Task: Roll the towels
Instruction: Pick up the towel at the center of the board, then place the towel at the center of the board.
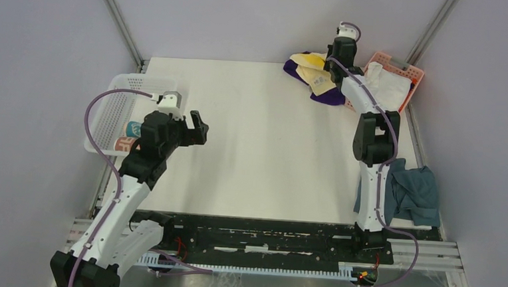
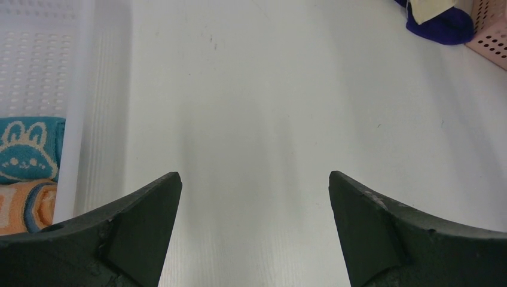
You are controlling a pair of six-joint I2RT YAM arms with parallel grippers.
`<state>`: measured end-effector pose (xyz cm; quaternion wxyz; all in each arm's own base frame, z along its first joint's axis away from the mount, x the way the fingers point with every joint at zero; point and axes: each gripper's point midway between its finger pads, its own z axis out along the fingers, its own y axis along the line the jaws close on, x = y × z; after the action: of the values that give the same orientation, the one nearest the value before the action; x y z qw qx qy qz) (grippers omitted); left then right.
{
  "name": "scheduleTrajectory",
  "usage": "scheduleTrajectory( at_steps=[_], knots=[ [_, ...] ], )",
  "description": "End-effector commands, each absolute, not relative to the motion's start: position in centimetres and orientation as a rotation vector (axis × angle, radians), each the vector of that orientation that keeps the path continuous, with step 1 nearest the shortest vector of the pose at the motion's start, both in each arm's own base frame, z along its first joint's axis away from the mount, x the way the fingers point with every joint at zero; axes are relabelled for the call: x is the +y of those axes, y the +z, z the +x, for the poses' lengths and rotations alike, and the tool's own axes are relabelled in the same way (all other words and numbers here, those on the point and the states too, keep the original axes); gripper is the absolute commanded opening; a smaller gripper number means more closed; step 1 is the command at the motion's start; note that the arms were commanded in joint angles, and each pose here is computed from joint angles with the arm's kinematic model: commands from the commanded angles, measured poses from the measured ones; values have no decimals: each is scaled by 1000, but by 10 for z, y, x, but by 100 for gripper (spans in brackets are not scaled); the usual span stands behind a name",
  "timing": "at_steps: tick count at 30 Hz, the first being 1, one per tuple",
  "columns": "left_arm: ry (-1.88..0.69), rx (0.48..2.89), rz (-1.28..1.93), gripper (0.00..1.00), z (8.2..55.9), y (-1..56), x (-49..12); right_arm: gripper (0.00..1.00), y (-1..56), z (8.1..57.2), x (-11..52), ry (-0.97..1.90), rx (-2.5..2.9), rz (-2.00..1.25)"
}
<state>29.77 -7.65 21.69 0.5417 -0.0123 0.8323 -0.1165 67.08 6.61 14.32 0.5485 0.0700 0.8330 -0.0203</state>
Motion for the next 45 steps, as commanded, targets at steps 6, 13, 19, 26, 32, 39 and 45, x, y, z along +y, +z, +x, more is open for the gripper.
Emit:
scheduleTrajectory(
  at_steps=[6, 13, 19, 26, 32, 39, 45],
  knots=[
    [-468, 1842, 42, 99, 292, 255, -104, 0, 367, 570, 185, 225, 1697, -148],
    [-621, 1861, 14, 97, 282, 255, -121, 0, 412, 473, 255, 505, 1631, -313],
    [-697, 1928, -36, 96, 276, 234, -130, 7, 320, 429, 254, 565, 1830, -304],
    [-771, 2040, -147, 94, 273, 193, -137, 48, 212, 384, 199, 336, 2119, -243],
    [-761, 2184, -219, 92, 279, 160, -140, 67, 171, 345, 169, 236, 2282, -193],
    [-811, 2307, -116, 80, 288, 143, -176, 66, 119, 302, 154, 231, 2440, -174],
    [-781, 2365, -28, 75, 299, 127, -216, 62, 94, 282, 153, 261, 2515, -138]
  ],
)
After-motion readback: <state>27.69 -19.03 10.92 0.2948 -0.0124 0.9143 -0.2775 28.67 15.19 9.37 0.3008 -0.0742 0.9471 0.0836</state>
